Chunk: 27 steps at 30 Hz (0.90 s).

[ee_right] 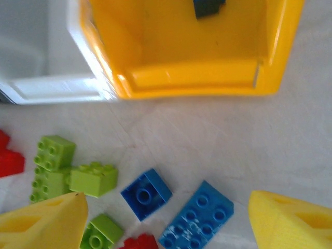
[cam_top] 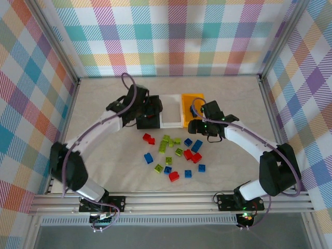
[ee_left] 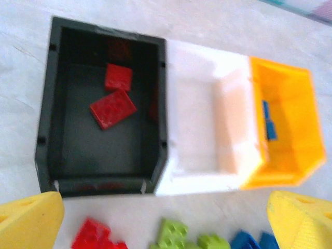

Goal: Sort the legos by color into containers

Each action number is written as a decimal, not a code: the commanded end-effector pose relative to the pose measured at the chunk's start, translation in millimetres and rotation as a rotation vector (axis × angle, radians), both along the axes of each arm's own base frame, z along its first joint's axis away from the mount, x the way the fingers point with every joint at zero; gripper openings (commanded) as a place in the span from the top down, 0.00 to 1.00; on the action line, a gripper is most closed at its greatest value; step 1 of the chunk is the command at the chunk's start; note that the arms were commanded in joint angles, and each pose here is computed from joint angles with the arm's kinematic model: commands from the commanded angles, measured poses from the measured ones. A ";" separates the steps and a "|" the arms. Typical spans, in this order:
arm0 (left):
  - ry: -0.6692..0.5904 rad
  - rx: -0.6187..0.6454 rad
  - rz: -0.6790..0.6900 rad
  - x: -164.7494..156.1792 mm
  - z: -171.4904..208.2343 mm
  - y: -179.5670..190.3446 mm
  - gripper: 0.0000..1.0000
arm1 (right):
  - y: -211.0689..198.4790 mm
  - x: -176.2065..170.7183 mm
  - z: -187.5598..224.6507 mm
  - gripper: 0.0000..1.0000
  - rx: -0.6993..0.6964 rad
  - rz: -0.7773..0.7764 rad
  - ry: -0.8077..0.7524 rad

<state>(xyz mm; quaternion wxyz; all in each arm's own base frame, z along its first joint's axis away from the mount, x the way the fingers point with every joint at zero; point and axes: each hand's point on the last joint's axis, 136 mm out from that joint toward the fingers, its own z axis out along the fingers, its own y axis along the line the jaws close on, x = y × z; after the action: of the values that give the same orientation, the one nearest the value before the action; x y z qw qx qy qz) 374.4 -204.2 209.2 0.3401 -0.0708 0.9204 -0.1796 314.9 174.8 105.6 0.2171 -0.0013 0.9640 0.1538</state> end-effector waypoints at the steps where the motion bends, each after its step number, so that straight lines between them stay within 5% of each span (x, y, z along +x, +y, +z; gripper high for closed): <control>1: 0.047 -0.079 -0.001 -31.0 -23.1 -1.9 0.00 | -7.1 -20.4 -20.8 0.23 -0.022 -0.036 0.100; 12: 0.111 -0.073 0.063 -100.1 -68.4 43.6 0.00 | 1.3 -39.3 -62.6 0.26 -0.113 -0.056 0.187; 27: 0.116 -0.039 0.096 -106.2 -79.1 56.1 0.00 | -11.3 -40.8 -86.5 0.33 -0.228 -0.078 0.222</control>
<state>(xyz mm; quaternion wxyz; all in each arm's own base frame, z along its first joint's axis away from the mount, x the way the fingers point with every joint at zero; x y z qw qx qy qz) 269.3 -152.7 131.5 0.2921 -0.1243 0.9299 -0.1857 273.3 166.6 20.2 0.1143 0.0254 0.9918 0.0511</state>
